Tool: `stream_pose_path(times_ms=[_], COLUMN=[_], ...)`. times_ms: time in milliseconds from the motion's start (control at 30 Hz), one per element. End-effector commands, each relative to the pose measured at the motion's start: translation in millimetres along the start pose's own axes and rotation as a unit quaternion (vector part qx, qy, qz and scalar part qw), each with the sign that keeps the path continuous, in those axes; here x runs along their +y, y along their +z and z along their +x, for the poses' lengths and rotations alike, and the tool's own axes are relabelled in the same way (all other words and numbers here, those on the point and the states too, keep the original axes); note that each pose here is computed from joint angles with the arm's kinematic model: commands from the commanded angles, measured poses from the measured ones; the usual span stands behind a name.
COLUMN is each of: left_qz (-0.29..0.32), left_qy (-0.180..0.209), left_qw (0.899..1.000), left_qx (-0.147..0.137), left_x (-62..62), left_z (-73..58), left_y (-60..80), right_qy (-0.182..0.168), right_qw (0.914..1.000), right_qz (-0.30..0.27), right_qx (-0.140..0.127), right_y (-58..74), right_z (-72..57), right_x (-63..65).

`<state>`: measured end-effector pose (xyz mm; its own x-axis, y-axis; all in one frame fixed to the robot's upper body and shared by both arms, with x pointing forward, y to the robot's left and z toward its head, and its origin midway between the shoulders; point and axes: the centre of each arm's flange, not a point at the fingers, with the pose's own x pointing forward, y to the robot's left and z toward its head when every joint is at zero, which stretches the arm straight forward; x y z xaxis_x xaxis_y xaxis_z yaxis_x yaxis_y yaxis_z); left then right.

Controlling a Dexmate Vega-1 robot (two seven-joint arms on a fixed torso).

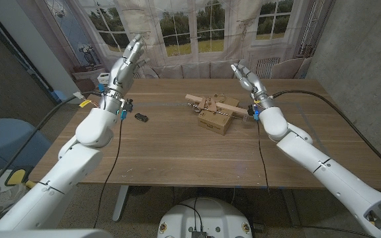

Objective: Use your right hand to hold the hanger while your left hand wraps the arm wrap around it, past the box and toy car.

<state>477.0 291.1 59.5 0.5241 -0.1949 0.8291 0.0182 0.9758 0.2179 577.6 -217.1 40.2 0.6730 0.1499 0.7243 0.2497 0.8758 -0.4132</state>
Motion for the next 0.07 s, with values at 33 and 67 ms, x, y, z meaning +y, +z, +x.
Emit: stream_pose_path(times_ms=[33, 67], left_qz=[0.010, 0.010], left_qy=[0.012, 0.012], left_qw=[0.999, 0.999], left_qx=[0.041, 0.041], left_x=[-4.5, -4.5], left_z=[-17.7, -17.7], left_y=[-19.5, -19.6], right_qy=[-0.067, -0.067], right_qw=[0.9965, 0.9964], right_qz=[0.050, 0.050], right_qx=[-0.007, -0.008], right_y=[-16.4, -16.4], right_z=[-11.2, -11.2], right_x=[-33.6, -33.6])
